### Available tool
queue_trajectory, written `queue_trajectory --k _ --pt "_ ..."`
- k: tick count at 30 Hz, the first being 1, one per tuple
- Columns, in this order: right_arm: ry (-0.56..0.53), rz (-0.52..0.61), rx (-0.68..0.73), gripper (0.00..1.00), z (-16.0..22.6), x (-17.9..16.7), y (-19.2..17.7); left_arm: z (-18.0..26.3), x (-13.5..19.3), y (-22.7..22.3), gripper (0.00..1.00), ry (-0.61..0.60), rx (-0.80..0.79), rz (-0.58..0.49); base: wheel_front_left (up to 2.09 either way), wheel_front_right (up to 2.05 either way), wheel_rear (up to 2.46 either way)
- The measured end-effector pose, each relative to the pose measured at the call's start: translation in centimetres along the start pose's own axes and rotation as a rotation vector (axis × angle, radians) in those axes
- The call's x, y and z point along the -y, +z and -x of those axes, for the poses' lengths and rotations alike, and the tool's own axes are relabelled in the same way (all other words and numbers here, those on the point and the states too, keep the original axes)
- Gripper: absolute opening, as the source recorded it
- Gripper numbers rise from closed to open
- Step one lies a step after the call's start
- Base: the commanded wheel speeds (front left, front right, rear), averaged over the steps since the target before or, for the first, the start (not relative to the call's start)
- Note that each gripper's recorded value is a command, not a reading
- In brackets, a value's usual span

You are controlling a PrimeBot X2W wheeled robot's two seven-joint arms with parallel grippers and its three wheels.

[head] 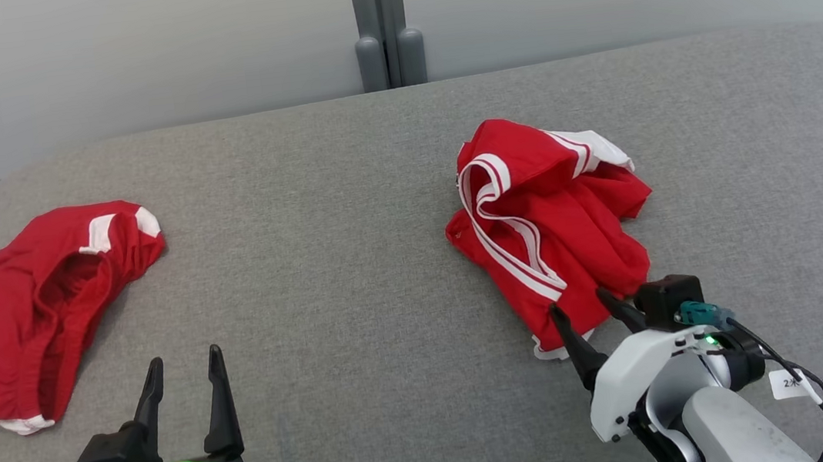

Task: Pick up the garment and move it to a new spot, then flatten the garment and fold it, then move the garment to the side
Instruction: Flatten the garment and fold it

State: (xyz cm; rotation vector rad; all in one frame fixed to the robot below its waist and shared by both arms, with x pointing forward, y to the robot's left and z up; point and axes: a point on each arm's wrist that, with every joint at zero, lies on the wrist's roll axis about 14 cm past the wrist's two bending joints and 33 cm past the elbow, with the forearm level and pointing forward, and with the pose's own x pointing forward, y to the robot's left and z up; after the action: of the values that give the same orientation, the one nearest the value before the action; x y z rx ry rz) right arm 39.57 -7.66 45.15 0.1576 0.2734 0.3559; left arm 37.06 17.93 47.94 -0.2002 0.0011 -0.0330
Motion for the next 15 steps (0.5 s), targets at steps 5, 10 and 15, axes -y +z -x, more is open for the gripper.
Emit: queue_trajectory --k 5,10,15 --pt "0.045 -0.010 -0.048 1.00 -1.4 -1.3 -0.7 0.1 -0.5 0.3 1.00 0.011 0.009 -0.004 0.00 0.00 0.00" --pt "0.071 -0.034 -0.089 1.00 -2.6 -2.0 -1.4 0.1 -1.0 0.4 1.00 0.027 0.010 -0.009 0.00 0.00 0.00" --pt "0.130 -0.005 -0.098 1.00 -3.9 -3.7 -1.2 0.1 -1.4 0.4 1.00 0.038 0.010 -0.008 0.00 0.00 0.00"
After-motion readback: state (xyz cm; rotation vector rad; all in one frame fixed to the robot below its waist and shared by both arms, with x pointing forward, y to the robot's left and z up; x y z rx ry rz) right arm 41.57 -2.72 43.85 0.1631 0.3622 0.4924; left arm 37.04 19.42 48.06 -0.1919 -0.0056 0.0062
